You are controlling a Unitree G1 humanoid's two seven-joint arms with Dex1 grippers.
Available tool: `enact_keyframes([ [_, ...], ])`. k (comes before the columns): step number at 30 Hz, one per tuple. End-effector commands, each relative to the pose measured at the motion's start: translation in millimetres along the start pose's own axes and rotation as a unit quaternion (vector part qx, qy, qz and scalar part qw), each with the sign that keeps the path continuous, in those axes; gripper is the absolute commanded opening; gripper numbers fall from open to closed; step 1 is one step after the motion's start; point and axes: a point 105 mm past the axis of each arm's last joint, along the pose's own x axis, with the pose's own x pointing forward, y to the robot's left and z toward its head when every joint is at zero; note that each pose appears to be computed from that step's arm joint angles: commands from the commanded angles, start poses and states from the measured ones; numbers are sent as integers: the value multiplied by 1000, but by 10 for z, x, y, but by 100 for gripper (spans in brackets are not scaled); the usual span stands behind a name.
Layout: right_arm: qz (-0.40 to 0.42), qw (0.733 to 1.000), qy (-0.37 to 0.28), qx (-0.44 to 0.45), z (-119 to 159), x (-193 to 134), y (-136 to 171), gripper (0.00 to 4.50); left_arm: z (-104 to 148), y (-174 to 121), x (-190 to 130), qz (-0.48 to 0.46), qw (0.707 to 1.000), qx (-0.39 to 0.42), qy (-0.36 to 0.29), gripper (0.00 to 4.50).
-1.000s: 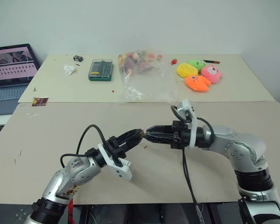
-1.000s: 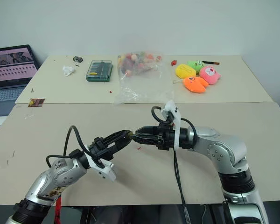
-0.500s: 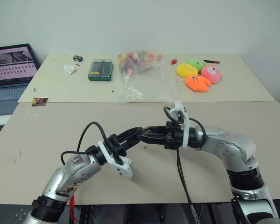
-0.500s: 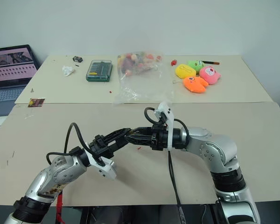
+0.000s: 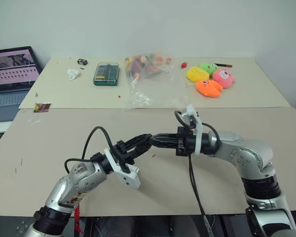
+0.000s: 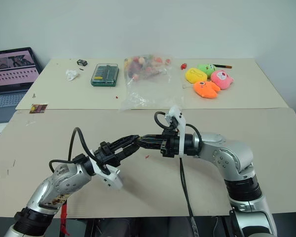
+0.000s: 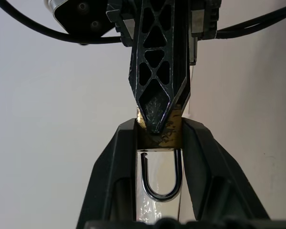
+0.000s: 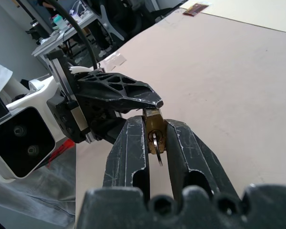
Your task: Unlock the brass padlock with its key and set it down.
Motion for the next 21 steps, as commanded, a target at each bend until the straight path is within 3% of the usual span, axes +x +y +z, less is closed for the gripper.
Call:
enact_keyframes([
  [1,16,1000,-9,-21,66,20,89,14,-1,138,16,21,1000,-3,-7,316],
  [4,12,1000,-12,-20,68,17,71,14,-96,0,-55,-12,999,-31,13,414],
  [11,-3,1000,-13,-25,77,-54,0,14,-341,-183,-350,-58,995,-54,64,414],
  [16,-8,999,-17,-33,132,-126,16,14,-441,-222,-329,-55,993,-65,82,414],
  [21,-19,999,-19,-42,199,-240,21,14,-758,-164,-342,-35,986,-75,144,414],
])
